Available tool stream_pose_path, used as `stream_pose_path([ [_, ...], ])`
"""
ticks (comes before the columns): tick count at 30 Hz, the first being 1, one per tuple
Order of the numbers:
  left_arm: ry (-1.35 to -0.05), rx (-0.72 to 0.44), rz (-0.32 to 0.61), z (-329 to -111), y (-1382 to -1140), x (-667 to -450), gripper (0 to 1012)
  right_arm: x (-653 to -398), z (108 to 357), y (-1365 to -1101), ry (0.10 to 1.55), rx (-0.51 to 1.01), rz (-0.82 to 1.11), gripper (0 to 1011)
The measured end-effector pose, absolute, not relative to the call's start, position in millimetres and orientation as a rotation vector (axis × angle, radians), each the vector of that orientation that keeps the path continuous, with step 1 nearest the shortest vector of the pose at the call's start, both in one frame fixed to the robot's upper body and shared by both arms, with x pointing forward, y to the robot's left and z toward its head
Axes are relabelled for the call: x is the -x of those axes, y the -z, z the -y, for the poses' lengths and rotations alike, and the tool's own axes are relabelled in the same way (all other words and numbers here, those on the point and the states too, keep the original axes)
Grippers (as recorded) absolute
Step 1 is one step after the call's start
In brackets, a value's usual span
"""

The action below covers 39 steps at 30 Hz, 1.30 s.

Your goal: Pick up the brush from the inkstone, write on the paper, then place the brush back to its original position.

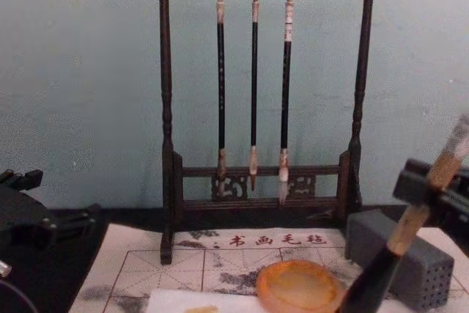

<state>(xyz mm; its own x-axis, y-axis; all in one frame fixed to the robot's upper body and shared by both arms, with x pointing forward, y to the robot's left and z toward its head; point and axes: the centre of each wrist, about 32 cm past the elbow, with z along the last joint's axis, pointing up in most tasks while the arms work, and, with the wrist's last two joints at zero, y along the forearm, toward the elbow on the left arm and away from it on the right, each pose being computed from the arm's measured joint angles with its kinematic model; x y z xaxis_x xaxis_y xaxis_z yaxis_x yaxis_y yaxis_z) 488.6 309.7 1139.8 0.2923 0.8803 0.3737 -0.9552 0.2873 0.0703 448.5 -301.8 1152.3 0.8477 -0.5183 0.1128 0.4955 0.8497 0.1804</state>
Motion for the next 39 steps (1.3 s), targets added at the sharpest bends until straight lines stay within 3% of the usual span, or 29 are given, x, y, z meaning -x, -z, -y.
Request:
stream_pose_path([
  [17,-1.248,-0.304,0.285,-310,-1140,-489,1001,-467,301,-1171,0.65,-0.249,0.098,187],
  [39,-1.248,-0.304,0.285,-310,-1140,-489,1001,-512,286,-1185,0.877,-0.317,-0.297,187],
])
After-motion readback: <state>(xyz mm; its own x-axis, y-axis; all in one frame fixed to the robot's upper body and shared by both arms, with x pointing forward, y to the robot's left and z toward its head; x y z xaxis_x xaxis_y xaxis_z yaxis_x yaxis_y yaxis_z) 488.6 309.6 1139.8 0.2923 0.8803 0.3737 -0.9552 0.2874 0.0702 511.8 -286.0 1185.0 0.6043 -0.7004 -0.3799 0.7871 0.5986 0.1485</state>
